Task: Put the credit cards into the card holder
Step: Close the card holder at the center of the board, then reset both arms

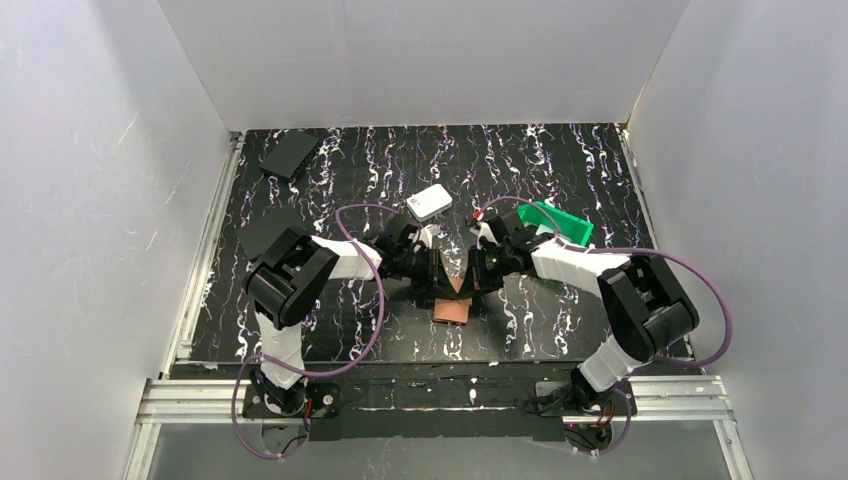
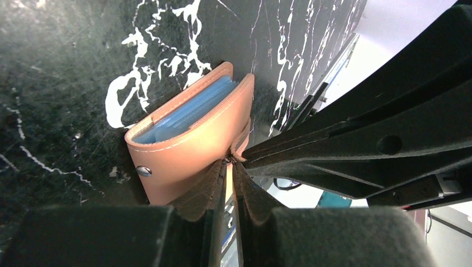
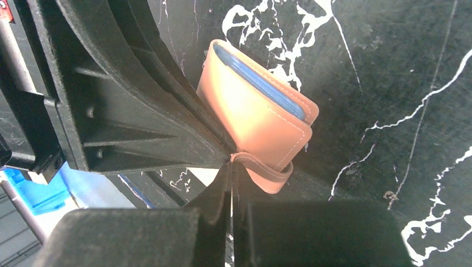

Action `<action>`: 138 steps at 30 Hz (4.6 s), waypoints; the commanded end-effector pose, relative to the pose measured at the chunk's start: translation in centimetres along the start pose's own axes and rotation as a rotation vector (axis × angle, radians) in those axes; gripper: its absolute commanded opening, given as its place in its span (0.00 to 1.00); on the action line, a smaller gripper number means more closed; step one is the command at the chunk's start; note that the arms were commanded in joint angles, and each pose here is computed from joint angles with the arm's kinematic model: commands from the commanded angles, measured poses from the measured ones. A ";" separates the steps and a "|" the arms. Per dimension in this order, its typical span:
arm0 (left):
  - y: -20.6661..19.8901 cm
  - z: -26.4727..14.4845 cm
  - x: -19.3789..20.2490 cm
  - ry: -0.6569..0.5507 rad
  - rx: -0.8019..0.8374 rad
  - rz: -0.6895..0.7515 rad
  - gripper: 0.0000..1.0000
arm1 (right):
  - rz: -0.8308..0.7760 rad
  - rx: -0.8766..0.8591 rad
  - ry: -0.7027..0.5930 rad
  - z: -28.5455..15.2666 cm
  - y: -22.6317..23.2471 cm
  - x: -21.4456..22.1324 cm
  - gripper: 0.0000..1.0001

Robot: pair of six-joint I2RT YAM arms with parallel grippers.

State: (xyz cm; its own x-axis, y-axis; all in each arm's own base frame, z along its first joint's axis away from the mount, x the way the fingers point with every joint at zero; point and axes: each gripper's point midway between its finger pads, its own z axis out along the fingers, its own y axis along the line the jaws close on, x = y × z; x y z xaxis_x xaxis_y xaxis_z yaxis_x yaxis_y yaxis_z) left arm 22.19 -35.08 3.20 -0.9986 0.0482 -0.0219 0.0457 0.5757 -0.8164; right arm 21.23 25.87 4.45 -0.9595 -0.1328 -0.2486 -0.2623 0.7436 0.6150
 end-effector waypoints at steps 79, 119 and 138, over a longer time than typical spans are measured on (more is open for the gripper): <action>-0.9 -6.9 -0.2 -0.136 0.058 0.017 0.25 | -0.155 0.360 0.022 2.4 1.5 0.5 0.45; -23.4 -43.9 4.1 -1.323 -0.062 0.825 0.98 | -0.285 0.460 -1.364 -44.5 10.7 -8.0 0.98; -22.6 -51.4 8.8 -1.580 -0.149 0.870 0.98 | -0.133 0.525 -1.453 -48.1 9.3 -6.6 0.98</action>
State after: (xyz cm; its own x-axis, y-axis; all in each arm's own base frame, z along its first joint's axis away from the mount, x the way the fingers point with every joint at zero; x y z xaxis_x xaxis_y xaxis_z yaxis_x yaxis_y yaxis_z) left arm 13.24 -6.04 51.40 0.2322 -0.3713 -0.8990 0.4557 0.8581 -0.2367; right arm 20.36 3.49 47.37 0.0543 0.2434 -0.9684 -0.0409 0.9696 0.2414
